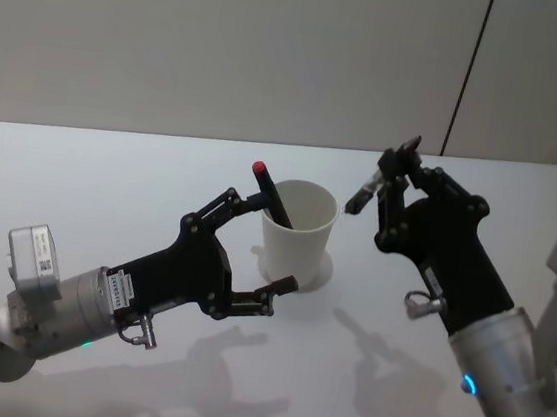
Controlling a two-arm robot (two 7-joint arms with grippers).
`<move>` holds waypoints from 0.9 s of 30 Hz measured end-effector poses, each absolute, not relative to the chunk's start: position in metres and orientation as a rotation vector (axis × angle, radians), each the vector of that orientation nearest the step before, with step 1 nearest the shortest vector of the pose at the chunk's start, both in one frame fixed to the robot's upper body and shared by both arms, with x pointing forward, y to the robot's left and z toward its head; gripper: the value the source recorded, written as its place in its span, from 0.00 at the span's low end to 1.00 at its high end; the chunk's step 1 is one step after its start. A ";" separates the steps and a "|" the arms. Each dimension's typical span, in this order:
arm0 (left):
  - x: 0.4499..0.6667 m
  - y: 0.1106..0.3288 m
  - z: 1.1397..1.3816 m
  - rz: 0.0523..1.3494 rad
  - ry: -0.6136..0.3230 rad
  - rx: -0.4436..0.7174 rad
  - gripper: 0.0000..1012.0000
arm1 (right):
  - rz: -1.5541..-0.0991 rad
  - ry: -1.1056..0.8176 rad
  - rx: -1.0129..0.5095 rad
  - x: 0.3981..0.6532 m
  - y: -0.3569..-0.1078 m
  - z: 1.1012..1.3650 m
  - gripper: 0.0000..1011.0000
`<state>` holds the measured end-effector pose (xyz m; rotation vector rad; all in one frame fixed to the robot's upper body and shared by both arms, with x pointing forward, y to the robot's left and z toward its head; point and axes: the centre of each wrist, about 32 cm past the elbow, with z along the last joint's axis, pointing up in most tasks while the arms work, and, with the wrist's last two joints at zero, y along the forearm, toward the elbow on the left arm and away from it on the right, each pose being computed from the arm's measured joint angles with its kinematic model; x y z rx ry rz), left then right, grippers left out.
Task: Place the pen into the pen holder.
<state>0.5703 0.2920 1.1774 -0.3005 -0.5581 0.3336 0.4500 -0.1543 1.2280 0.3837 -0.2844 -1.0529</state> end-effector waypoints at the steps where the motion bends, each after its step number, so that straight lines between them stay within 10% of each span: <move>1: 0.570 0.292 1.177 0.334 -0.558 -0.300 0.99 | -1.062 -0.289 0.380 0.451 -0.154 1.228 0.12; 27: 0.570 0.292 1.177 0.334 -0.558 -0.300 0.99 | -1.121 -0.289 0.315 0.499 -0.133 1.235 0.12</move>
